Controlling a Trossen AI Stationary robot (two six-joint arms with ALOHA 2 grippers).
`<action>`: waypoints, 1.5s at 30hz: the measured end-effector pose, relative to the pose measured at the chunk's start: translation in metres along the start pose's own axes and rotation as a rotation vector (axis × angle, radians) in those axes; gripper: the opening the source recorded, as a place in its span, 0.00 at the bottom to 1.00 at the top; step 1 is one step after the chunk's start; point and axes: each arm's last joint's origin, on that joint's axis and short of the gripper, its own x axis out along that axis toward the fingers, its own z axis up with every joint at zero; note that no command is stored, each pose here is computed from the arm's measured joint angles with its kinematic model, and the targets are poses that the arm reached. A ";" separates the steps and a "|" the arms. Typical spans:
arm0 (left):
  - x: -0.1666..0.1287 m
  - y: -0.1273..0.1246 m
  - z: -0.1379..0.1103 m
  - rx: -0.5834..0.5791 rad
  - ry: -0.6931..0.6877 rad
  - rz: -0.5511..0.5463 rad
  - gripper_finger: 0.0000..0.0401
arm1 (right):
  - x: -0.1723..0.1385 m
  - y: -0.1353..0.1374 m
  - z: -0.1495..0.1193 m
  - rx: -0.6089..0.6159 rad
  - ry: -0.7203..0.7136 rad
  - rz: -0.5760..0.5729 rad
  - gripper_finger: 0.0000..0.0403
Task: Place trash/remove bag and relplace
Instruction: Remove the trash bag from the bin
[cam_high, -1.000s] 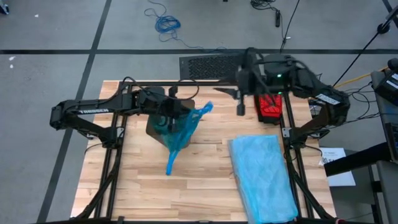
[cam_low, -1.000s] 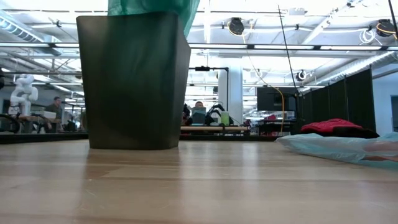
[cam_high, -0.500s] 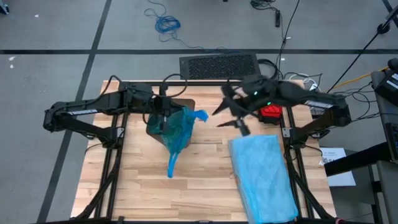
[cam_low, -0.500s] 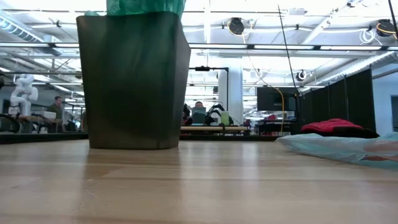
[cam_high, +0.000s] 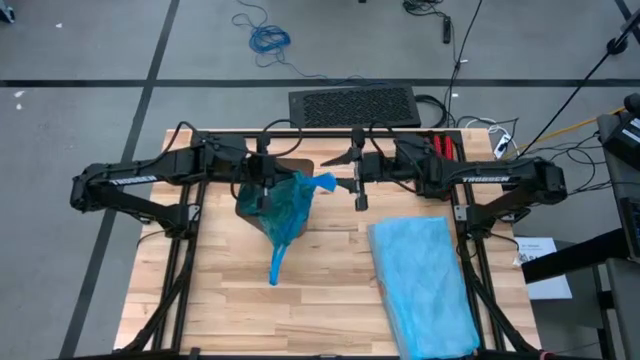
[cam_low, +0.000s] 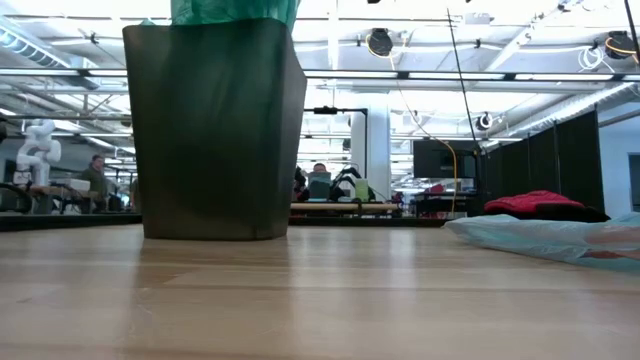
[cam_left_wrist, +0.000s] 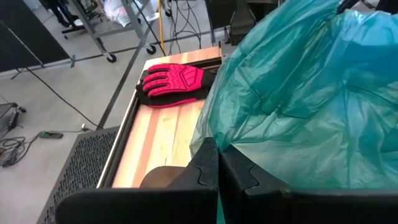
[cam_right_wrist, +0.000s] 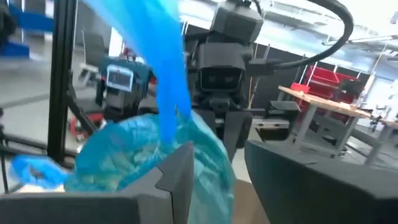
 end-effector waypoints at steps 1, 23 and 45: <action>0.000 0.000 0.000 0.000 -0.001 0.000 0.00 | 0.002 0.001 -0.001 0.018 -0.010 0.000 0.34; 0.000 0.001 0.001 -0.003 -0.007 0.025 0.00 | 0.037 0.025 -0.020 0.017 -0.170 0.040 0.36; 0.020 0.000 -0.007 -0.032 0.072 0.028 0.00 | 0.048 0.011 0.035 -0.121 -0.249 -0.050 0.00</action>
